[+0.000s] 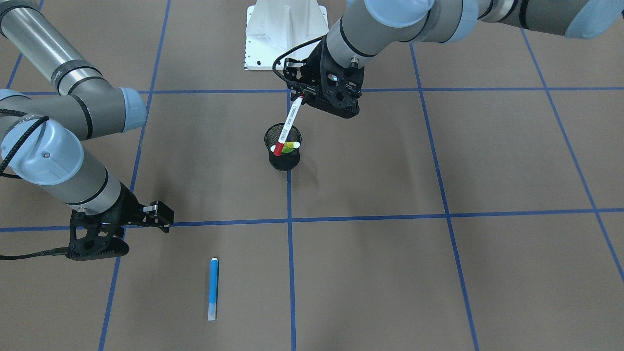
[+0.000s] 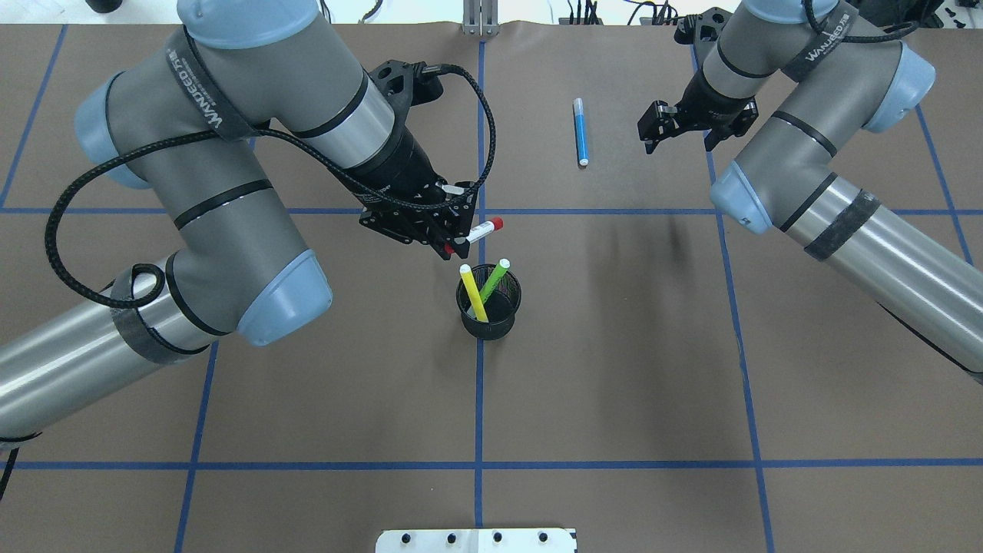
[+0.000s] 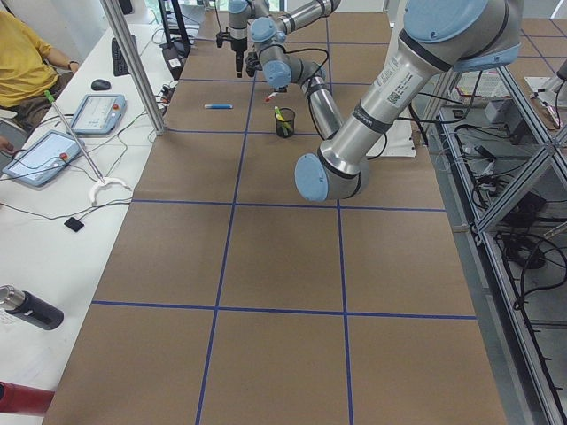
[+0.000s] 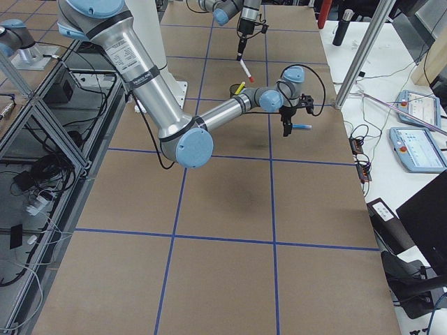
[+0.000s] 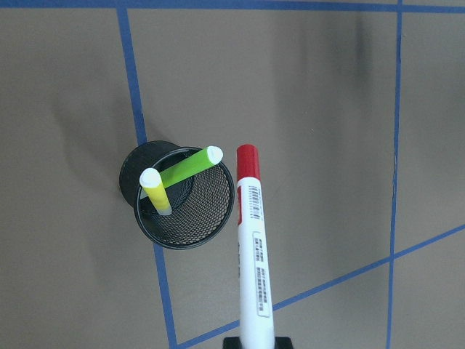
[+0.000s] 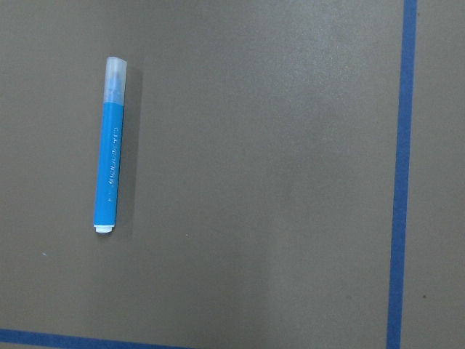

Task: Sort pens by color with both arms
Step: 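Lift the red-capped marker out of the cup with the left gripper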

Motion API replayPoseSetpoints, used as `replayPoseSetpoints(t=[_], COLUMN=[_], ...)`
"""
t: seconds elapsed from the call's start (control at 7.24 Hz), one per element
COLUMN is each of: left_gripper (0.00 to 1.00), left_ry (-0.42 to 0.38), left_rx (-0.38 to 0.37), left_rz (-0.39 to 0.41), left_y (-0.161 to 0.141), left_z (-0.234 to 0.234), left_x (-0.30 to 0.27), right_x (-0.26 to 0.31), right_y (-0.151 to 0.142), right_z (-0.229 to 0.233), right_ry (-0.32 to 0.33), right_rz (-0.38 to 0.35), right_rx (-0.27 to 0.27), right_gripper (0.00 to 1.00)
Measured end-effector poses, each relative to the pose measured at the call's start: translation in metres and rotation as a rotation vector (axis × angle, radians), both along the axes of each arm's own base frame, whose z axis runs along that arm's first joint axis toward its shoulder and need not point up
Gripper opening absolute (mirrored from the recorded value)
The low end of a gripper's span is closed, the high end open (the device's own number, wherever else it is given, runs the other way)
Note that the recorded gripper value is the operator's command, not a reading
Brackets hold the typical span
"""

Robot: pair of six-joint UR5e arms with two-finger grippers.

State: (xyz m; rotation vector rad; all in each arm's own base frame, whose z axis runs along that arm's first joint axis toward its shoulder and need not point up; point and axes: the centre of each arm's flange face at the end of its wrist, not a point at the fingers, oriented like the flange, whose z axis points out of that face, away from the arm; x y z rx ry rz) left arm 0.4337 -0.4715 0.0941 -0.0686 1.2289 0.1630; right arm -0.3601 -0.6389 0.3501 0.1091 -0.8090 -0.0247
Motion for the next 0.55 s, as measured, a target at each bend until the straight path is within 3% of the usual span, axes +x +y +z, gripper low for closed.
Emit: replayPoseSetpoints(t=[0.55], left_gripper=[0.02], left_ry=[0.036], left_rx=[0.043], left_rz=[-0.220], left_y=[-0.060], left_z=[0.033], left_x=[0.035], right_x=[0.004], right_y=[0.004], right_z=[0.012], right_ry=[0.008], right_rz=[0.001], right_rx=[-0.010], right_gripper=[0.99])
